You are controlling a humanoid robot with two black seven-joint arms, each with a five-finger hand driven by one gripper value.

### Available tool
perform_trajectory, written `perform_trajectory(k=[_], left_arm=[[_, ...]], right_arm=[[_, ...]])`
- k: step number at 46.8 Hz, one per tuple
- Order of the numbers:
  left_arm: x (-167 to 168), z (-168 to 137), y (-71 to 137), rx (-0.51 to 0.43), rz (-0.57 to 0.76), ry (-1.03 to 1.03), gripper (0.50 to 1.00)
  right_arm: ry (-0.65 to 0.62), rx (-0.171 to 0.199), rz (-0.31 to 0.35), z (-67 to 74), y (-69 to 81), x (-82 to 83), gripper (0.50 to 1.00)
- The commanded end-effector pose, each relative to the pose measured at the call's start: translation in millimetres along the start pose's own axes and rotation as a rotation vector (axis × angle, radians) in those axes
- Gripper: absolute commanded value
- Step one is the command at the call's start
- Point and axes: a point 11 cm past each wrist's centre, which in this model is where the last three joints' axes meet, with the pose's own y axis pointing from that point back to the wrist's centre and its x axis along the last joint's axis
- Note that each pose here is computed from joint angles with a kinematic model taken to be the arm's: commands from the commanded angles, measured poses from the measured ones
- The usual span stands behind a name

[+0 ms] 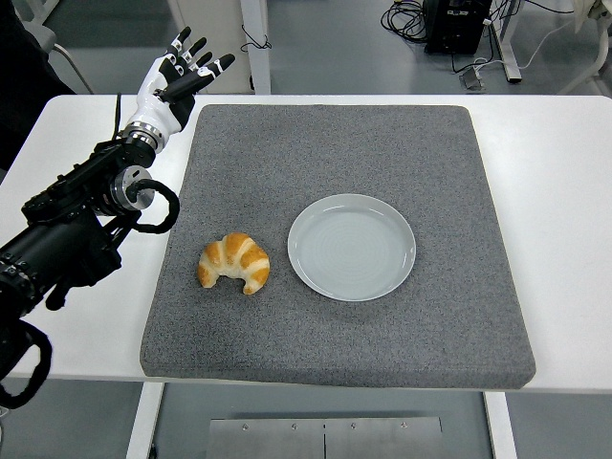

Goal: Place the bread on the plate

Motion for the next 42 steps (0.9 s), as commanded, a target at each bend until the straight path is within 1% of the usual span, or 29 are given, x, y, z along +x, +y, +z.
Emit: perform_trajectory(k=[1,10,20,24,28,33,42], left_arm=[[-4,0,1,0.012,-0.022,-0.035,0.966],[-18,-1,7,0.062,-0.107,-0.156,0.965],[-40,2,15,0.056,-0.200,-0.276,0.958],[-34,9,19,0.045,-0.212,-0.332,0.958],[-36,10,21,0.041,-0.235,-0.374,0.958],[-30,13,24,0.037,-0.249,-0.455,0.958],[-31,21,35,0.044,-0.316,-0.581,0.958]], right_arm=[[0.000,0.000,0.001,-0.1,0.0,0.1,1.000],[0.000,-0.001,0.001,0.1,0.0,0.1,1.000],[0.000,0.000,0.001,-0.1,0.0,0.1,1.000],[0.000,0.000,0.001,-0.1,0.0,0.1,1.000],[0.000,-0.001,0.000,0.1,0.0,0.0,1.000],[0.000,0.000,0.001,-0.1,0.0,0.1,1.000],[0.000,0.000,0.000,-0.1,0.0,0.0,1.000]])
